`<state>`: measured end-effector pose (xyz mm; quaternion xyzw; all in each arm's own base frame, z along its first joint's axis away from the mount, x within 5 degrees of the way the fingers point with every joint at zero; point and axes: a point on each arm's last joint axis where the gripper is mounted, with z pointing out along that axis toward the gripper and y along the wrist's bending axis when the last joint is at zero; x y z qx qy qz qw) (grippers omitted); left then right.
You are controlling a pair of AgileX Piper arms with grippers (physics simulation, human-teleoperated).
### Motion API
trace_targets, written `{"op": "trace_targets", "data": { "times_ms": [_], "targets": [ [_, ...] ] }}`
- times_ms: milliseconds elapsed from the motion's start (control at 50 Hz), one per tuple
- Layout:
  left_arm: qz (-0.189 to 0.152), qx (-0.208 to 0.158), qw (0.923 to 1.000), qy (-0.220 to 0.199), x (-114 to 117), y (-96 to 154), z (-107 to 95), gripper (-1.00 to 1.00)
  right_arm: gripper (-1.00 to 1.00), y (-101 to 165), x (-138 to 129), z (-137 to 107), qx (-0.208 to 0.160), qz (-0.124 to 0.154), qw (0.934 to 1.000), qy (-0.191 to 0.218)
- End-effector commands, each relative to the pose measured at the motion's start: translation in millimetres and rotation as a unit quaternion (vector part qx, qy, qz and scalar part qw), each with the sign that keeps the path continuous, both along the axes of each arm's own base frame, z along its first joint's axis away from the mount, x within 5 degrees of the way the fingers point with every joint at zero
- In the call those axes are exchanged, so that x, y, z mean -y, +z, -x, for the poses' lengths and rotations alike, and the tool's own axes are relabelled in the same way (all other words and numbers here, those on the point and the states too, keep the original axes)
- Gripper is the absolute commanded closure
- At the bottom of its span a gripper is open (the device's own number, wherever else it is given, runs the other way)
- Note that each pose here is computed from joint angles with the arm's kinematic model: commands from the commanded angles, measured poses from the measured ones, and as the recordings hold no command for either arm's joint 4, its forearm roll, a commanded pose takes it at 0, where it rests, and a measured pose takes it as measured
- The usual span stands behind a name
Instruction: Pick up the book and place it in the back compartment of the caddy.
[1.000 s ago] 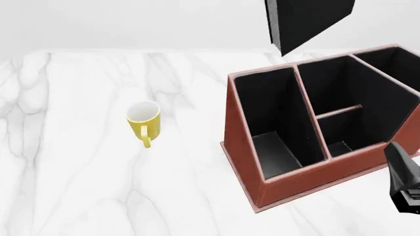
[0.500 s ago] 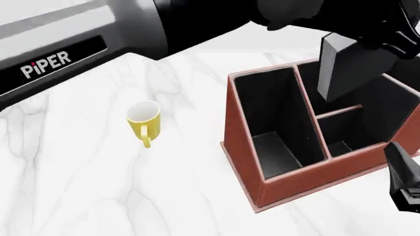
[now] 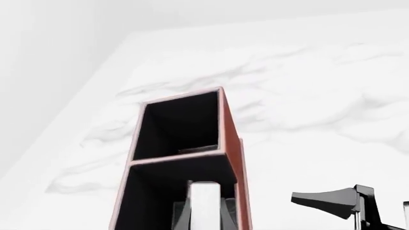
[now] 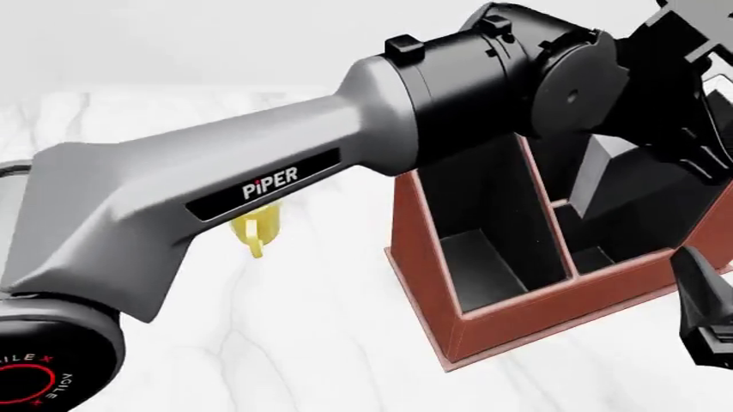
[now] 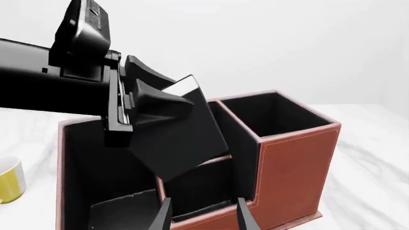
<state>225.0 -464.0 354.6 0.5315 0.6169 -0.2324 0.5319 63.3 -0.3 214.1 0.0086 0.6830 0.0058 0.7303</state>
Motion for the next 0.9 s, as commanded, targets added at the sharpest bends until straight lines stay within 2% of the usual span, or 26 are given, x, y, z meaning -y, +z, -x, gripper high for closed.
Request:
{"op": "trace_targets", "data": {
  "times_ms": [20,140,400,540,620,720,800,900],
  "targets": [
    [0.000,0.014,0.9999,-0.001,8,-11,-6,1.00,-1.00,0,0,-1,-0.001,-0.002,1.0000,0.000],
    [0.007,0.001,1.0000,0.001,10,-12,-4,1.00,-1.00,0,0,-1,-0.001,-0.002,1.0000,-0.003],
    [-0.012,-0.005,0.9999,0.006,17,-48,-14,1.00,-1.00,0,0,-2,-0.002,-0.005,1.0000,-0.002],
    [0.003,-0.002,1.0000,0.009,15,-48,-14,1.00,-1.00,0,0,-3,-0.003,-0.007,1.0000,-0.002],
    [-0.004,-0.007,0.9999,0.008,18,-58,-14,1.00,-1.00,1,1,-4,-0.003,-0.008,1.0000,-0.003],
    [-0.002,-0.008,0.9999,0.009,19,-60,-15,1.00,-1.00,1,1,-5,-0.004,-0.009,0.9999,-0.004],
    [-0.004,-0.014,0.9999,0.000,24,-63,-5,1.00,-1.00,0,1,-5,-0.005,-0.009,0.9999,-0.004],
    [-0.003,-0.015,0.9999,0.002,26,-67,-7,1.00,-1.00,0,1,-6,-0.006,-0.010,0.9999,-0.005]
  ]
}}
